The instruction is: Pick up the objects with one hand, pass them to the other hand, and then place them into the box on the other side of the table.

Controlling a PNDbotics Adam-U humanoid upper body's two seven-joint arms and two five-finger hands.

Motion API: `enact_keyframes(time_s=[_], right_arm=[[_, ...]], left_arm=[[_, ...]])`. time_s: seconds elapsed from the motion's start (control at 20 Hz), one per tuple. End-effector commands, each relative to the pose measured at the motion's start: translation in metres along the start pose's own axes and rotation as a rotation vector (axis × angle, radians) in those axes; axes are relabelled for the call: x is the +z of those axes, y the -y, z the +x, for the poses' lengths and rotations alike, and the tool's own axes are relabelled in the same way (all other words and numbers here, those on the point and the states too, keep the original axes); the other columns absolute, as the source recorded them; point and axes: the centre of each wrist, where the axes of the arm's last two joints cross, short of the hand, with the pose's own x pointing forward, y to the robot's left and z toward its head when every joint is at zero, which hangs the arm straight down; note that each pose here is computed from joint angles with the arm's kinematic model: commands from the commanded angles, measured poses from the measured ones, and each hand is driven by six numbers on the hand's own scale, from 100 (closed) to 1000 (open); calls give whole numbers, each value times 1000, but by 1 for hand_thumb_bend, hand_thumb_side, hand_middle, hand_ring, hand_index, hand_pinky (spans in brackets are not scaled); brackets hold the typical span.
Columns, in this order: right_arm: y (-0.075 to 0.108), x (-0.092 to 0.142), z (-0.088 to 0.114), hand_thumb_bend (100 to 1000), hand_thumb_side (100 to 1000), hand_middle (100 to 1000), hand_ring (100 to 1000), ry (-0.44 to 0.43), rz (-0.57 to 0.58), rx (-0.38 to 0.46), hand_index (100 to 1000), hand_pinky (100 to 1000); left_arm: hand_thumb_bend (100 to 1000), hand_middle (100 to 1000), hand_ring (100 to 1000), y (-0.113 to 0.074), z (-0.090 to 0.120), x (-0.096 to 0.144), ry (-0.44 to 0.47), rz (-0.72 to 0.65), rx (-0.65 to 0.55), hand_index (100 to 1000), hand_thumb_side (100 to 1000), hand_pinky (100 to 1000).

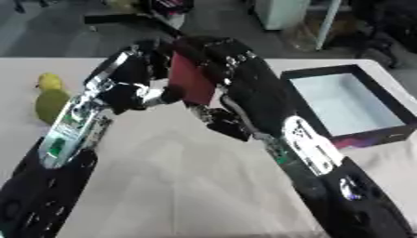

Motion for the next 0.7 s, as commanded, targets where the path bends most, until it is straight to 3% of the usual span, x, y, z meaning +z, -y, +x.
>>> enact_keyframes(time_s=[0.05, 0.1, 0.25, 0.35, 0.4, 0.7], right_arm=[[12, -5, -12, 100, 100, 527, 524, -55, -125, 15, 788, 478], [13, -4, -13, 100, 100, 495, 496, -64, -154, -1, 753, 436], [13, -4, -16, 100, 100, 377, 381, -92, -248, -63, 592, 266], [14, -3, -20, 100, 100, 361, 365, -105, -305, -94, 548, 249], [15, -3, -22, 100, 100, 337, 348, -109, -327, -101, 513, 234], [30, -3, -42, 100, 100, 335, 353, -135, -420, -73, 503, 251]], left_arm=[[914, 550, 593, -2, 8, 3, 25, -33, -34, 701, 360, 595], [979, 564, 605, -4, 8, 5, 21, -29, -39, 714, 417, 602], [1000, 622, 656, -9, 6, 11, 17, -8, -56, 763, 519, 627], [1000, 644, 672, -13, 6, 14, 17, 6, -73, 777, 534, 635], [1000, 705, 721, -15, 6, 17, 17, 20, -84, 811, 570, 662], [1000, 810, 806, -33, 4, 35, -31, 150, -189, 881, 624, 718]])
